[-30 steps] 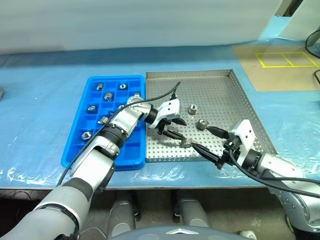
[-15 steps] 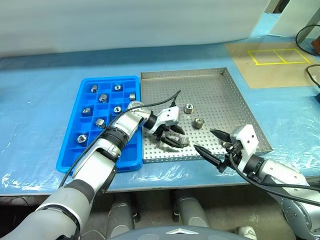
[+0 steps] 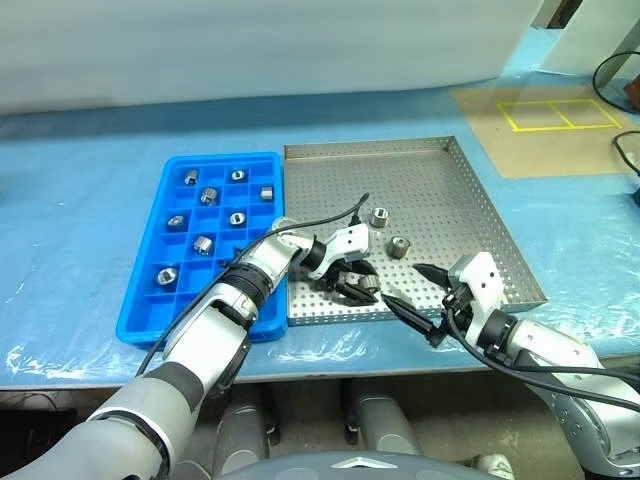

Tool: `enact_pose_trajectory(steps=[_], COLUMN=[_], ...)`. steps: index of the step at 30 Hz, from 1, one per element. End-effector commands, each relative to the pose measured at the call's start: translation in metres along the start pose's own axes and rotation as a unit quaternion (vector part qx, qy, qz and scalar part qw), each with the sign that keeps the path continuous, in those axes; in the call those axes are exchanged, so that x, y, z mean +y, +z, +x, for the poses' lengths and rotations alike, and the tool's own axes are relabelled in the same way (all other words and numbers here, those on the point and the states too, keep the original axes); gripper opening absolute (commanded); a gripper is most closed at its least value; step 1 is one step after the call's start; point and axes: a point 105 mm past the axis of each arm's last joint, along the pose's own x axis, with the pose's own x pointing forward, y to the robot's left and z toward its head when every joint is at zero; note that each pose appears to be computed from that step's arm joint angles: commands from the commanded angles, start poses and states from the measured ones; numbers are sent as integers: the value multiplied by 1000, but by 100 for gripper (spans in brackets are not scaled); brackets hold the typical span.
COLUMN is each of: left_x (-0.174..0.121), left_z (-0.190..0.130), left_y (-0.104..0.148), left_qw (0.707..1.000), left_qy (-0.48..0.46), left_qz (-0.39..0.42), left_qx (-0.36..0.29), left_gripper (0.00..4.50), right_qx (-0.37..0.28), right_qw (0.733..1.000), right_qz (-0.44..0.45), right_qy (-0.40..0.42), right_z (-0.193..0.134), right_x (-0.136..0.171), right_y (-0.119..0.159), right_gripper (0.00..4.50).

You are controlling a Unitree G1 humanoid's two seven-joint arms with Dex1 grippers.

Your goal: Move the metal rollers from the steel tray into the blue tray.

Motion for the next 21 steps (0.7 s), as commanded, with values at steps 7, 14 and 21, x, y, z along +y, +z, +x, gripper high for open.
enact_pose_trajectory(steps=[7, 14, 21], left_x=[13, 27, 23], left_z=[-5, -35, -102], left_y=[5, 56, 72], left_qw=[999, 991, 978], left_qy=[40, 84, 153], left_qz=[7, 49, 57], left_qx=[-2, -90, -128], left_gripper=[146, 146, 146], right_qx=[-17, -20, -44], right_qw=[999, 999, 998], right_qz=[-26, -29, -33], right_qy=[-7, 5, 32], right_z=[3, 6, 18], right_x=[-3, -4, -3], right_y=[9, 13, 27], right_gripper=[450, 450, 450])
